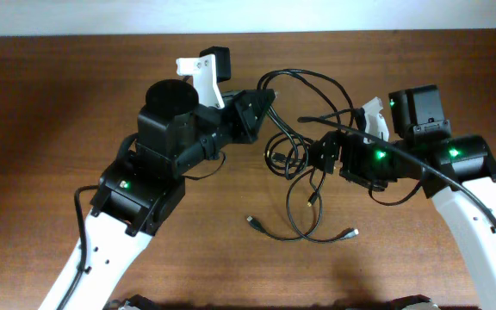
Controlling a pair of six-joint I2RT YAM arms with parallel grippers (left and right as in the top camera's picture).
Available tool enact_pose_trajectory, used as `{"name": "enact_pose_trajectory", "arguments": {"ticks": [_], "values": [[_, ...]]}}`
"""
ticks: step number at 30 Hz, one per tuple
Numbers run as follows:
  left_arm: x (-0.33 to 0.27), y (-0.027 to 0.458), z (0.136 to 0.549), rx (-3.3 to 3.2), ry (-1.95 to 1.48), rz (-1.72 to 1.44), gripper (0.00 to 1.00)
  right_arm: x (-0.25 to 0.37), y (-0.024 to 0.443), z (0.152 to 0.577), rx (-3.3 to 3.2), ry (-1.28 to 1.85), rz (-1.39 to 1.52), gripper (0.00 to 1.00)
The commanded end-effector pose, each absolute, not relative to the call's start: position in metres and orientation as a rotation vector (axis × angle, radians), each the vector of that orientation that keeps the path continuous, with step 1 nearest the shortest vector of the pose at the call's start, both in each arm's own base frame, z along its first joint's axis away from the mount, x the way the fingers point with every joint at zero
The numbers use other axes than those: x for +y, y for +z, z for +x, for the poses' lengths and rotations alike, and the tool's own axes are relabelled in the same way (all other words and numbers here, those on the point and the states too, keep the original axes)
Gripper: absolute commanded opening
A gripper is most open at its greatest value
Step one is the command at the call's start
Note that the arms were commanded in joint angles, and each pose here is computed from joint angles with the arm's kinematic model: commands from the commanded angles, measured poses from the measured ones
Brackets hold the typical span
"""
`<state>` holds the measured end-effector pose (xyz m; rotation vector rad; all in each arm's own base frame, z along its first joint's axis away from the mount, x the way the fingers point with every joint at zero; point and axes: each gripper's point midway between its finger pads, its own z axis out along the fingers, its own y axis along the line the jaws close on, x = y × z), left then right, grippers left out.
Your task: Untangle cables
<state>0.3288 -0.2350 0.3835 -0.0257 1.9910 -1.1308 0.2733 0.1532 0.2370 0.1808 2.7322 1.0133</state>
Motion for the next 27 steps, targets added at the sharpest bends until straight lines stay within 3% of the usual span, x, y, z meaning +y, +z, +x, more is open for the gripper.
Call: {"name": "enact_pose_trajectory", "arguments": {"ticks": [1,9,11,12,15,16,22,27], "values": [[-0.233,0.412,0.320,1.917,-1.188,-0.006,0.00,0.156,0.234,0.276,2.740,1.039,0.180,0.99],[-0.235,0.419,0.320,1.894,-1.218,-0.015,0.00,0.206,0.226,0.279,2.753,1.137,0.020,0.99],[-0.234,0.422,0.321,1.877,-1.216,-0.016,0.00,0.212,0.212,0.277,2.804,1.110,0.005,0.92],[-0.233,0.422,0.322,1.875,-1.205,-0.016,0.00,0.212,0.209,0.276,2.818,1.108,0.007,0.83],[-0.229,0.422,0.326,1.868,-1.181,-0.041,0.00,0.208,0.203,0.274,2.835,1.066,-0.025,0.17],[-0.227,0.422,0.328,1.866,-1.177,-0.046,0.00,0.200,0.196,0.274,2.864,0.988,0.002,0.04],[-0.193,0.403,0.346,1.920,-1.067,-0.171,0.00,0.175,0.179,0.263,2.956,0.774,0.001,0.04],[-0.087,0.322,0.352,2.094,-0.429,-0.601,0.00,0.144,0.174,0.270,2.974,0.693,0.124,0.04]]}}
